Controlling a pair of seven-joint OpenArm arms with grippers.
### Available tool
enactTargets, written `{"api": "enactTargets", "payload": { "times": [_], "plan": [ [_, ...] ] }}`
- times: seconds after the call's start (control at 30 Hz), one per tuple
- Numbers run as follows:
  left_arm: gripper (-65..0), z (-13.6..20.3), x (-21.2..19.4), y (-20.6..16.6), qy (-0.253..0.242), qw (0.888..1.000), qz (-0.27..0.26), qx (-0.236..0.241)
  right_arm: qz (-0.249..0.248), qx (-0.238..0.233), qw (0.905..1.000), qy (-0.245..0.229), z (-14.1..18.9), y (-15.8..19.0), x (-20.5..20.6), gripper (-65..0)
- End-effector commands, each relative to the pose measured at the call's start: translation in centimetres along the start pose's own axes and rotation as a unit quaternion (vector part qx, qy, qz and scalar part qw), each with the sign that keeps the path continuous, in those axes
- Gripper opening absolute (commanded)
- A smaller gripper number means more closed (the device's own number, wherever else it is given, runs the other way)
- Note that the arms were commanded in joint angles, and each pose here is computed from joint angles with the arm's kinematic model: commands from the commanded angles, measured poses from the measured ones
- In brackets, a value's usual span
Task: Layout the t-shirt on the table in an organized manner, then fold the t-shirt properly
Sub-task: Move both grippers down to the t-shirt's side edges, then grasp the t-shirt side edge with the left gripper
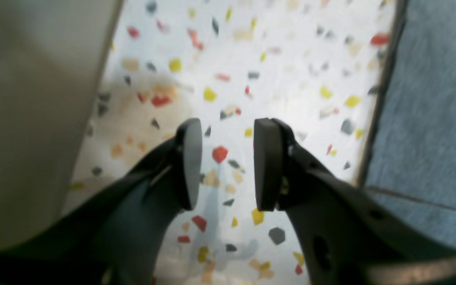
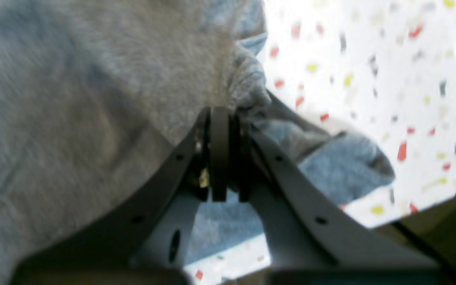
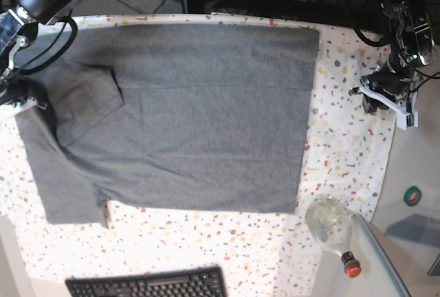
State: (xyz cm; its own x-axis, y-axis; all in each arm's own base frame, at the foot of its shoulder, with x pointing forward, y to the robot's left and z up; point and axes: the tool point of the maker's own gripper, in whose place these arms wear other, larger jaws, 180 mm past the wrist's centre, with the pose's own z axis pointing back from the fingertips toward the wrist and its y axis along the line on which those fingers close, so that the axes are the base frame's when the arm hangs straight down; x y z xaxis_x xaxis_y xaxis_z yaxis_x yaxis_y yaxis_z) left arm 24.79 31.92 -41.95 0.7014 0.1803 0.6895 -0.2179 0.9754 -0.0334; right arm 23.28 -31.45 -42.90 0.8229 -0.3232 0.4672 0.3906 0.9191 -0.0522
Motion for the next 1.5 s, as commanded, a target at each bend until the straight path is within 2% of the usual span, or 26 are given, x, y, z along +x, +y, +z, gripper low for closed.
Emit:
{"api": "enactTargets", "payload": {
  "times": [0.0, 0.07, 0.2, 0.3, 0.37, 0.47, 0.63, 0.73, 0.87, 1.1, 1.2, 1.23, 1.3, 1.33, 1.47],
  "plan": [
    [-43.9, 0.1, 1.7, 0.4, -0.025, 1.000, -0.004, 0.000, -0.001, -0.001, 0.9998, -0.022, 0.6, 0.0, 1.5, -50.3],
    [-44.3, 0.1, 1.6, 0.5, -0.023, 1.000, -0.004, 0.002, 0.001, -0.010, 0.9991, -0.042, 1.6, -0.3, 2.1, -39.2],
    [-44.3, 0.1, 1.7, 0.5, -0.025, 1.000, -0.004, 0.002, 0.010, -0.026, 0.9910, -0.131, 4.3, -0.5, 5.5, -39.2],
    [-44.4, 0.1, 1.7, 0.5, -0.026, 1.000, -0.003, 0.002, 0.030, -0.019, 0.9844, -0.172, 4.2, -0.2, 9.5, -38.6],
    [-44.6, 0.1, 1.9, 0.5, -0.027, 1.000, -0.004, 0.001, 0.050, -0.002, 0.9858, -0.160, 2.0, 0.2, 11.0, -38.6],
    [-44.6, 0.1, 1.9, 0.5, -0.027, 1.000, -0.004, 0.001, 0.051, 0.027, 0.9876, -0.146, -1.6, 0.7, 13.1, -38.7],
    [-44.6, 0.2, 1.5, 0.6, -0.023, 1.000, -0.005, 0.003, 0.011, 0.071, 0.9843, -0.161, -6.8, 0.5, 13.8, -38.6],
    [-44.6, 0.1, 1.4, 0.7, -0.022, 1.000, -0.006, 0.004, -0.031, 0.061, 0.9888, -0.133, -9.2, -0.9, 12.1, -38.6],
    [-44.6, 0.1, 1.4, 0.7, -0.021, 1.000, -0.007, 0.004, -0.059, 0.054, 0.9895, -0.120, -10.9, -1.5, 10.0, -38.4],
    [-44.6, 0.1, 1.5, 0.7, -0.022, 1.000, -0.007, 0.004, -0.062, 0.062, 0.9896, -0.114, -11.2, -0.7, 9.3, -38.4],
    [-44.6, 0.1, 1.5, 0.7, -0.022, 1.000, -0.007, 0.004, -0.061, 0.072, 0.9907, -0.097, -11.5, 0.6, 8.4, -40.2],
    [-44.6, 0.1, 1.4, 0.7, -0.021, 1.000, -0.007, 0.004, -0.061, 0.074, 0.9909, -0.094, -11.6, 0.9, 8.2, -43.4],
    [-44.6, 0.1, 1.3, 0.7, -0.018, 1.000, -0.008, 0.005, -0.051, 0.075, 0.9914, -0.094, -11.6, 1.1, 8.3, -59.4],
    [-44.6, 0.0, 1.2, 0.5, -0.016, 1.000, -0.008, 0.002, -0.044, 0.075, 0.9916, -0.096, -11.6, 1.2, 8.4, -65.0],
    [-43.8, -1.7, 0.4, 0.9, 0.002, 1.000, 0.016, 0.004, -0.029, 0.070, 0.9896, -0.122, -10.8, 1.2, 10.4, -65.0]
  ]
}}
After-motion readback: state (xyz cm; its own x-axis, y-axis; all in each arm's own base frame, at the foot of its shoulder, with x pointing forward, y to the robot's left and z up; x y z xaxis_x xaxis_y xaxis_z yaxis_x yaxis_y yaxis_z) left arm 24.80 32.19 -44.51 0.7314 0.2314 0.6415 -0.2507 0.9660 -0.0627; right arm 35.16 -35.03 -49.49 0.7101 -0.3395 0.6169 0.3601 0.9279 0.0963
